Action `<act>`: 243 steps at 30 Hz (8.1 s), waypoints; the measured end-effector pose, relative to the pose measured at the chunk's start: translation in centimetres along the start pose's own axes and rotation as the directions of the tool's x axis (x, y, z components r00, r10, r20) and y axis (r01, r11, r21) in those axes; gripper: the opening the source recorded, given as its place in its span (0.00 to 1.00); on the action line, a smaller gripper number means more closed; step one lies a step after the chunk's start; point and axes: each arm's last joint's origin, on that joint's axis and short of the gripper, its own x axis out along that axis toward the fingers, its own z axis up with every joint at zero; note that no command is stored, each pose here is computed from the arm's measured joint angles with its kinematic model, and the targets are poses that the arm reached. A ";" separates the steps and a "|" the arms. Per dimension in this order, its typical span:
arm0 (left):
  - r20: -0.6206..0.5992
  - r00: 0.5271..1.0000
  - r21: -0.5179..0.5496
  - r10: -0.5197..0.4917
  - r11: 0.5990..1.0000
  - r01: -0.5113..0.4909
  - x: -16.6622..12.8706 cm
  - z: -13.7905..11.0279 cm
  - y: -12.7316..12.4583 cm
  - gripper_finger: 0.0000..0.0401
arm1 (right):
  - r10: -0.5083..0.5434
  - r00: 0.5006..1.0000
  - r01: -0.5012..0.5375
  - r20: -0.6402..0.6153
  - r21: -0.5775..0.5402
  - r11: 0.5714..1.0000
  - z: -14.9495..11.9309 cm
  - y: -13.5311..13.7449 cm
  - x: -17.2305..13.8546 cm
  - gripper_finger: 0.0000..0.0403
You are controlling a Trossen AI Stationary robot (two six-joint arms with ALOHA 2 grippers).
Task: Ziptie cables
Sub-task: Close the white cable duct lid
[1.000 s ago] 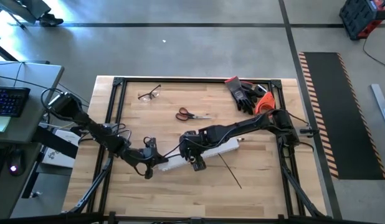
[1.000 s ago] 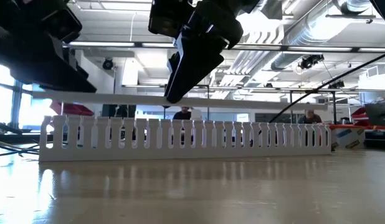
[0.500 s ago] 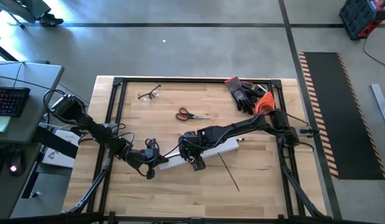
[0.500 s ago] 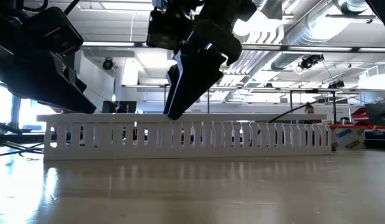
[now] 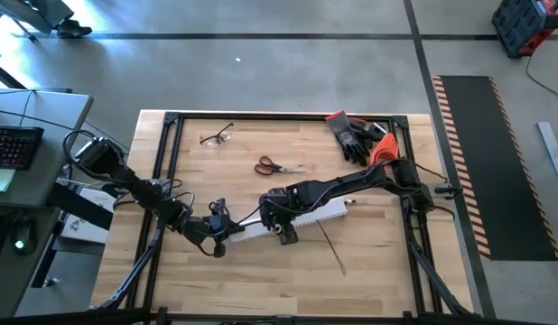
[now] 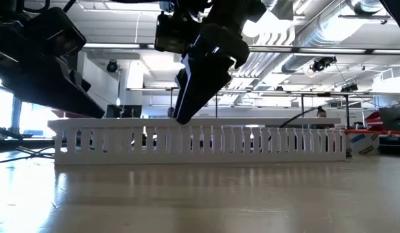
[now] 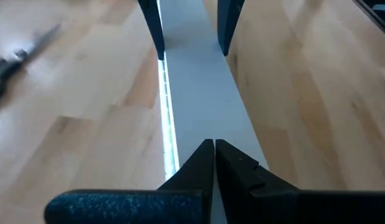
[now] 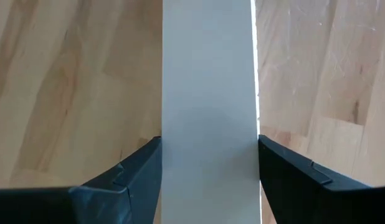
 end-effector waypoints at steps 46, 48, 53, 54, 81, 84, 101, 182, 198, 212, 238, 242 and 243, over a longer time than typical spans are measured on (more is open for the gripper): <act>0.004 1.000 0.030 0.021 0.999 -0.021 0.3 -0.6 -0.4 0.00 | 0.029 1.000 -0.028 -0.010 0.063 0.998 -0.2 -0.8 -0.6 0.53; -0.001 0.999 0.030 0.034 0.999 -0.034 0.6 -0.8 -0.4 0.00 | 0.027 1.000 -0.026 -0.015 0.065 0.998 -0.3 -0.9 -0.5 0.53; -0.017 0.998 0.033 0.063 0.997 -0.063 1.0 -1.4 -0.3 0.00 | 0.022 0.999 -0.020 -0.025 0.067 0.998 -0.4 -1.0 -0.4 0.53; -0.017 0.998 0.031 0.067 0.997 -0.066 1.0 -1.5 -0.4 0.00 | 0.020 0.999 -0.018 -0.027 0.066 0.998 -0.4 -1.0 -0.3 0.53; 0.159 0.987 0.071 0.001 0.997 -0.012 -1.8 2.5 -0.1 0.00 | -0.003 1.000 0.004 -0.026 0.056 0.998 -0.4 -1.3 0.0 0.53; 0.169 0.986 0.061 0.000 0.998 -0.010 -1.9 2.6 -0.2 0.00 | -0.005 1.000 0.006 -0.020 0.049 0.999 -0.3 -1.1 -0.6 0.53; 0.164 0.986 0.037 -0.023 0.999 0.017 -2.0 2.7 -0.2 0.00 | -0.006 1.000 0.006 0.001 0.087 0.996 -0.3 -1.9 -0.6 0.53; 0.028 0.999 -0.007 0.041 0.999 -0.041 0.6 0.3 0.4 0.00 | 0.107 0.994 -0.102 -0.026 0.152 0.983 0.0 -3.2 -2.0 0.53; 0.020 0.999 0.055 0.031 0.998 -0.032 0.3 0.1 0.2 0.00 | 0.068 0.998 -0.068 0.000 0.095 0.993 0.4 -2.9 -1.9 0.44; -0.206 0.978 0.318 -0.012 0.945 0.078 -5.6 -1.3 -2.5 0.01 | -0.032 0.999 0.032 -0.035 -0.004 0.999 0.2 3.2 -0.4 0.44; -0.064 0.961 0.482 0.269 0.852 -0.207 0.6 -4.0 -1.9 0.13 | -0.284 0.957 0.286 -0.058 0.023 0.958 -0.2 7.7 -0.5 0.44; -0.013 0.945 0.502 0.327 0.820 -0.277 1.2 -3.8 -2.3 0.06 | -0.284 0.957 0.286 -0.057 0.023 0.958 -0.2 7.7 -0.5 0.44; -0.003 0.942 0.516 0.335 0.808 -0.286 1.2 -3.6 -2.5 0.04 | -0.284 0.957 0.286 -0.057 0.023 0.958 -0.2 7.7 -0.5 0.44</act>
